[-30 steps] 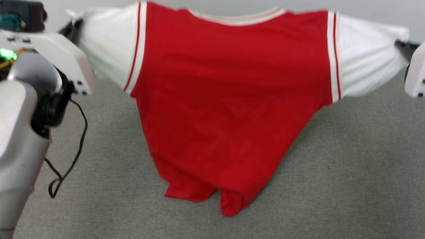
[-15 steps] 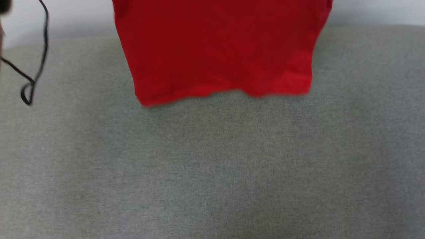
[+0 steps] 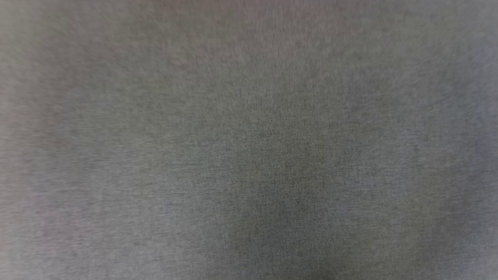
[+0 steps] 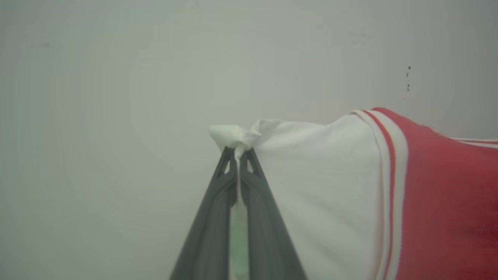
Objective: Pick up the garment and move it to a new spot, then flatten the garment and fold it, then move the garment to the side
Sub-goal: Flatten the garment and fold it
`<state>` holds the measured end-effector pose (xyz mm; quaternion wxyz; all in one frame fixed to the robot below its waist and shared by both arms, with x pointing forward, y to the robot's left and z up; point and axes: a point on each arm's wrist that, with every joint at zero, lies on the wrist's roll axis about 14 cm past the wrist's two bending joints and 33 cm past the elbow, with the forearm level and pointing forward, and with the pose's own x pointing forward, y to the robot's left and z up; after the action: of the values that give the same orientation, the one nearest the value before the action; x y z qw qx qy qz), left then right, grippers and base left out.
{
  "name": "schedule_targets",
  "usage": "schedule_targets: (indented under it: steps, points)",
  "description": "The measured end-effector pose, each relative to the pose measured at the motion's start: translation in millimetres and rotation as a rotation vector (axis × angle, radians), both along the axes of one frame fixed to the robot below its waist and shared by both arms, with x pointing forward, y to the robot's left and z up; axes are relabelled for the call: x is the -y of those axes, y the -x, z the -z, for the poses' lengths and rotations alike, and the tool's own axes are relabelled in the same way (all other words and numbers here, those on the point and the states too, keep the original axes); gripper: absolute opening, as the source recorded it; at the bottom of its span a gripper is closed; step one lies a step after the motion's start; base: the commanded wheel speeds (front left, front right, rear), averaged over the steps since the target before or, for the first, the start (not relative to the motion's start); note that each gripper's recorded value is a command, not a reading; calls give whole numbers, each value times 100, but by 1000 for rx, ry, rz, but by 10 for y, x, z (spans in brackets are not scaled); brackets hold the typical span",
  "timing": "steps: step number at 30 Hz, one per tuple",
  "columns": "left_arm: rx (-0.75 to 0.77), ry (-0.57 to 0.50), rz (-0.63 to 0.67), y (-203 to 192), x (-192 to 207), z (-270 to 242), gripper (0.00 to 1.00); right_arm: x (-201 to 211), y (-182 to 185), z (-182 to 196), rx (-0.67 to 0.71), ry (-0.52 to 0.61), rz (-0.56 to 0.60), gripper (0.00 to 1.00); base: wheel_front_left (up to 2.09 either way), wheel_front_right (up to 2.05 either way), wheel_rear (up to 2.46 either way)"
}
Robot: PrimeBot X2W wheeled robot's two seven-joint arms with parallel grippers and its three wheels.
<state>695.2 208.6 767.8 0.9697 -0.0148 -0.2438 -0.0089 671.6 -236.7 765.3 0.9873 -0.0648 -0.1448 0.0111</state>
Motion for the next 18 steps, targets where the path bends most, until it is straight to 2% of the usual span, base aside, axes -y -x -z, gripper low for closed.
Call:
schedule_targets:
  steps: [5, 10, 14, 18]
  points:
    - [-35, 23, 11, -312, 73, 506, 0, -65, -313, 433, -19, 1, -28, 0, 0, 0, 0]
    - [-71, 47, 22, -513, 116, 949, 0, -136, -567, 933, -97, -25, -56, 0, 0, 0, 0]
    - [-93, 57, 33, -572, 140, 1205, 0, -190, -686, 1244, -153, -33, -73, 0, 0, 0, 0]
    - [-103, 64, 32, -515, 82, 1354, 0, -290, -723, 1399, -184, -24, -103, 0, 0, 0, 0]
